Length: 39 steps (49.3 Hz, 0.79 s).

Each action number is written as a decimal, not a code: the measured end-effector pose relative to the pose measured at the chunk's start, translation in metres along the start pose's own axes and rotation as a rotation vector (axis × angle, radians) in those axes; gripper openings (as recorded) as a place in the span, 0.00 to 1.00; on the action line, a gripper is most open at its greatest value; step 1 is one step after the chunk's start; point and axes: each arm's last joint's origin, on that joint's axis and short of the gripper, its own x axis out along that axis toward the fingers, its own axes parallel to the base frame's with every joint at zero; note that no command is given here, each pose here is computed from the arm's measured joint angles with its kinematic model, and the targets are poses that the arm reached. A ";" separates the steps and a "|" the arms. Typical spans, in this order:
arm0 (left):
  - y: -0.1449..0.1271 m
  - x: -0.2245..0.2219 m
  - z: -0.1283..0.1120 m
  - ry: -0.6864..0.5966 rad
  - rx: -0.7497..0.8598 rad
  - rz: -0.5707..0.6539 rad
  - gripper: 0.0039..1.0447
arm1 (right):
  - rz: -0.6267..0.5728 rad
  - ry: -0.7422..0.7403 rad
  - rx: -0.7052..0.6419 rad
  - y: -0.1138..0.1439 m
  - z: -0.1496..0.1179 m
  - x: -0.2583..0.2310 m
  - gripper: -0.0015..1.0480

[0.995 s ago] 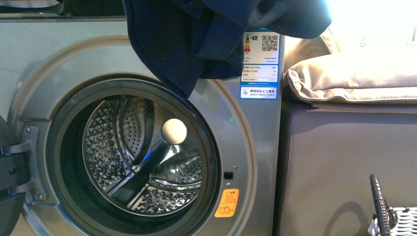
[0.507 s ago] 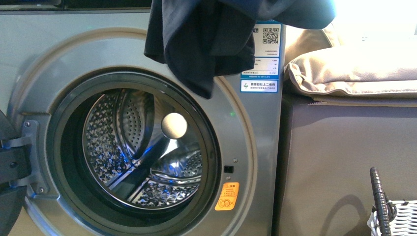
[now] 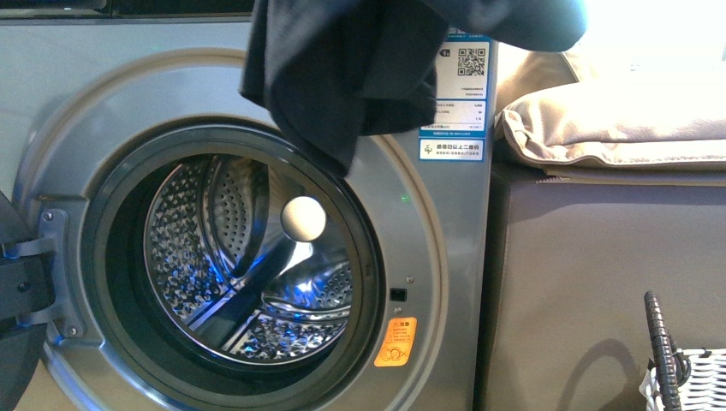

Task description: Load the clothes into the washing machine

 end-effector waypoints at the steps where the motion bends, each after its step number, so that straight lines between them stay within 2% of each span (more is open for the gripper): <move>1: 0.001 0.003 -0.001 0.010 0.005 0.014 0.94 | -0.001 0.000 0.000 0.000 0.000 0.000 0.12; 3: 0.003 0.011 -0.003 0.021 0.008 0.071 0.94 | -0.008 0.000 -0.001 -0.001 0.000 0.000 0.12; 12: 0.004 0.033 -0.010 0.041 0.017 0.181 0.94 | -0.029 -0.001 -0.003 -0.003 0.000 0.000 0.12; 19: 0.013 0.047 -0.011 0.051 -0.046 0.380 0.94 | -0.030 -0.001 -0.004 -0.004 0.000 0.000 0.12; 28: 0.012 0.051 -0.013 0.009 -0.137 0.385 0.94 | -0.029 0.000 -0.006 -0.004 0.000 0.000 0.12; 39: 0.008 0.048 -0.014 -0.015 -0.178 0.362 0.59 | -0.020 -0.004 -0.005 -0.004 0.001 0.000 0.12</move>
